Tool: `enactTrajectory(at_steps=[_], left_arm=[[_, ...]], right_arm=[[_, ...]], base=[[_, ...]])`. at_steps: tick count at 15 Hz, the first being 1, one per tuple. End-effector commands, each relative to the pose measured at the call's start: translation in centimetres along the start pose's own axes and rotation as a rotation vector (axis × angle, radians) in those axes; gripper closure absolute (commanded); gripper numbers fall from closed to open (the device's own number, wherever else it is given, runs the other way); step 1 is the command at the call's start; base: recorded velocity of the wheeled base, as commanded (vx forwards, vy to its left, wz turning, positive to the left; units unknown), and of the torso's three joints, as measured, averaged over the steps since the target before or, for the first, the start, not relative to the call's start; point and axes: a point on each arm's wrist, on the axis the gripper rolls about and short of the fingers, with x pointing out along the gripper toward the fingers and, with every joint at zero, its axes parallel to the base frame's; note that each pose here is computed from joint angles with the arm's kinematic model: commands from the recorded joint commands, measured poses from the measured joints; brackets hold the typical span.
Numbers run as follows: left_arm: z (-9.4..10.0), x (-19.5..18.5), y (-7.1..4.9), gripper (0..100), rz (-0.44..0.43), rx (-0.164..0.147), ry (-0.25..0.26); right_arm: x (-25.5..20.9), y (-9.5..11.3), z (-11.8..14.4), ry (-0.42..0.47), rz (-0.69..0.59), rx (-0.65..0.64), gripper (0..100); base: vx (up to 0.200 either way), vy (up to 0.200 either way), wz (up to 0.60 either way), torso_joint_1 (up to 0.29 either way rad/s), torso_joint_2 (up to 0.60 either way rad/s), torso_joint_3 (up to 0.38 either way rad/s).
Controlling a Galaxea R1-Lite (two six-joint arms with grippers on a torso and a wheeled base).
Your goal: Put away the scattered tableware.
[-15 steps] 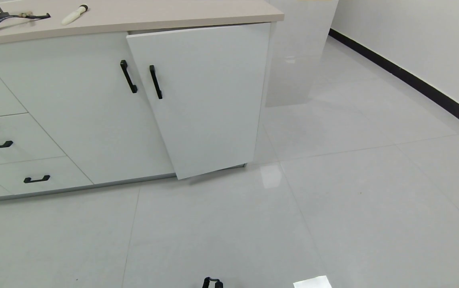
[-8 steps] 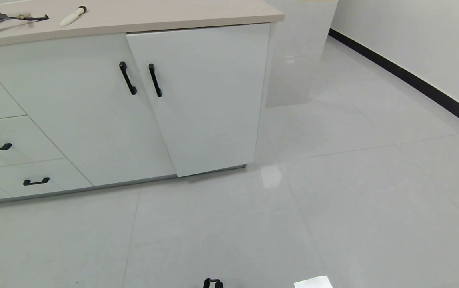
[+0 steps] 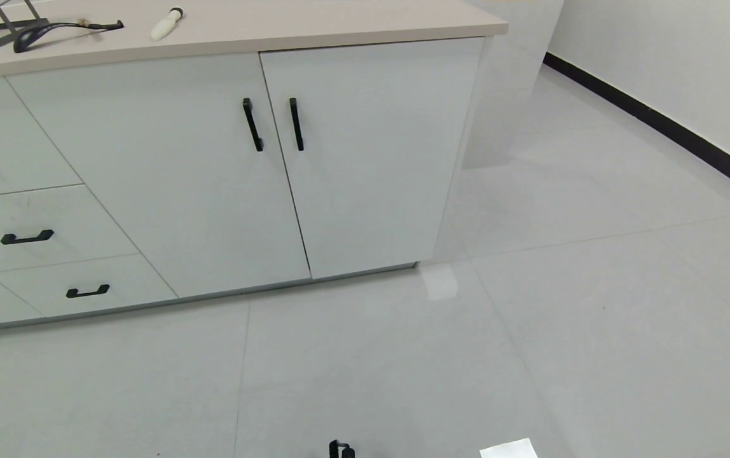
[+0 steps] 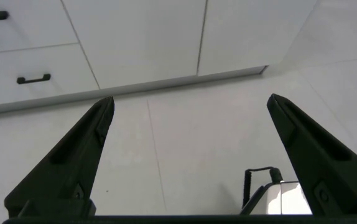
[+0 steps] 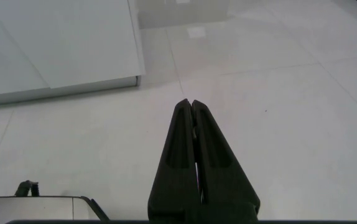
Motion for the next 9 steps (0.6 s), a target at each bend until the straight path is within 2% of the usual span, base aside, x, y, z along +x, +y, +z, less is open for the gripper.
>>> enactTrajectory(at_steps=[1, 5, 9], left_arm=[[0.04, 0.12, 0.0, 0, 0.002, -0.001, 0.016], [0.09, 0.3, -0.01, 0, 0.016, -0.006, 0.039], [0.08, 0.27, -0.01, 0, 0.016, -0.006, 0.034]], right_arm=[[0.03, 0.0, 0.01, 0.003, 0.0, 0.0, 100], [0.03, 0.0, 0.01, 0.003, 0.0, -0.001, 100], [0.03, 0.01, 0.01, 0.003, 0.003, 0.0, 100]], base=[[0.0, 0.2, 0.0, 0.002, 0.0, 0.007], [0.2, 0.0, 0.0, 0.004, 0.0, 0.004], [0.2, 0.0, 0.0, 0.002, 0.0, 0.001]])
